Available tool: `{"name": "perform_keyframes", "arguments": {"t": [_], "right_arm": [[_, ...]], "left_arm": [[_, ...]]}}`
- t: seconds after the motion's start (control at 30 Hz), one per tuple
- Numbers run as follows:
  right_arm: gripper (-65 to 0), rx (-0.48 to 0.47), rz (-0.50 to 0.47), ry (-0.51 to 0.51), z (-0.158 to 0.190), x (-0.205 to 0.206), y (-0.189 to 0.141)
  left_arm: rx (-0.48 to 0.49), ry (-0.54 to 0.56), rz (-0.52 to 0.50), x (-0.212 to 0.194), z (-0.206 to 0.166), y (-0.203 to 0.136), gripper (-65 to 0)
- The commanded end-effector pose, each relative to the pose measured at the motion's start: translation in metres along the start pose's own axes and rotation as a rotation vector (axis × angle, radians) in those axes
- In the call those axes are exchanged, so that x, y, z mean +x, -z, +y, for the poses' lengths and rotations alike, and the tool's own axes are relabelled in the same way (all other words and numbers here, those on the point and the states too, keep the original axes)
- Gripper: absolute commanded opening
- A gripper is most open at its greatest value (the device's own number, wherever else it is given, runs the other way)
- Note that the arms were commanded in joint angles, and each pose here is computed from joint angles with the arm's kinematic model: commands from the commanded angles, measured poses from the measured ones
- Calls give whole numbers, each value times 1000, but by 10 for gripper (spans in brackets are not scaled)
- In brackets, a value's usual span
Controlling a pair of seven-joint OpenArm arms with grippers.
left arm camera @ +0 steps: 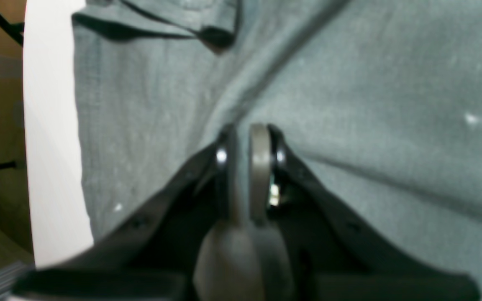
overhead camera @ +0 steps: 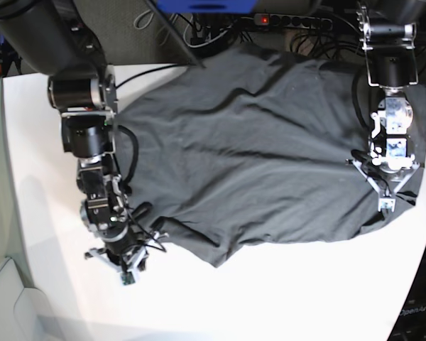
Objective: Layout the t-shirt on the table in an organized manner, then fold the t-shirt properly
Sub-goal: 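Release and regrasp the shirt edge with the right gripper nearby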
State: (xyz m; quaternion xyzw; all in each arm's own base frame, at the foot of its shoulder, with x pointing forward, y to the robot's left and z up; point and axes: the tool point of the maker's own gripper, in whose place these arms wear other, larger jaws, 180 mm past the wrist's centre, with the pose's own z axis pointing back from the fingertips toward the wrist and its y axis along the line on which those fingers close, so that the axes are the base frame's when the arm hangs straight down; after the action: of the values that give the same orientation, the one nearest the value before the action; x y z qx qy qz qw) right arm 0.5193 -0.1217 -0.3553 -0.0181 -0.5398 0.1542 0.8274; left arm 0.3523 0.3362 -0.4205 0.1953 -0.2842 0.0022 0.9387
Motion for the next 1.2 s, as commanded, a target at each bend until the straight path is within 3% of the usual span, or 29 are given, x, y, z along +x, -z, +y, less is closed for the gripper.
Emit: {"name": "perform_keyframes", "arguments": {"t": [0.0,0.07,0.2,0.3,0.47,0.63,1.0,1.17], "right_arm": [[-581,-11,-84,3,-5,33,2],[-581,16,-49,-2,1,27,2],[-584,189,7,-63,36,22,-14],[-584,306,-57,-132,73,42,-39],[-581,416,-116,-200,114,53,-70],[-583,510,-8,-208,146,11,-63],[-582,579,28,-117,149,5,-26],[-581,510,32,-78,131,0,-12]], "left_arm": [[27,0,-32,14,13,-3,-586],[27,0,-32,14,13,-3,-586],[27,0,-26,12,13,-2,-586],[28,1,-25,13,13,-2,-586],[28,2,-35,16,13,-3,-586],[28,2,-36,16,13,-3,-586],[42,16,-65,17,20,-2,-586],[44,15,-69,17,22,-2,-586]]}}
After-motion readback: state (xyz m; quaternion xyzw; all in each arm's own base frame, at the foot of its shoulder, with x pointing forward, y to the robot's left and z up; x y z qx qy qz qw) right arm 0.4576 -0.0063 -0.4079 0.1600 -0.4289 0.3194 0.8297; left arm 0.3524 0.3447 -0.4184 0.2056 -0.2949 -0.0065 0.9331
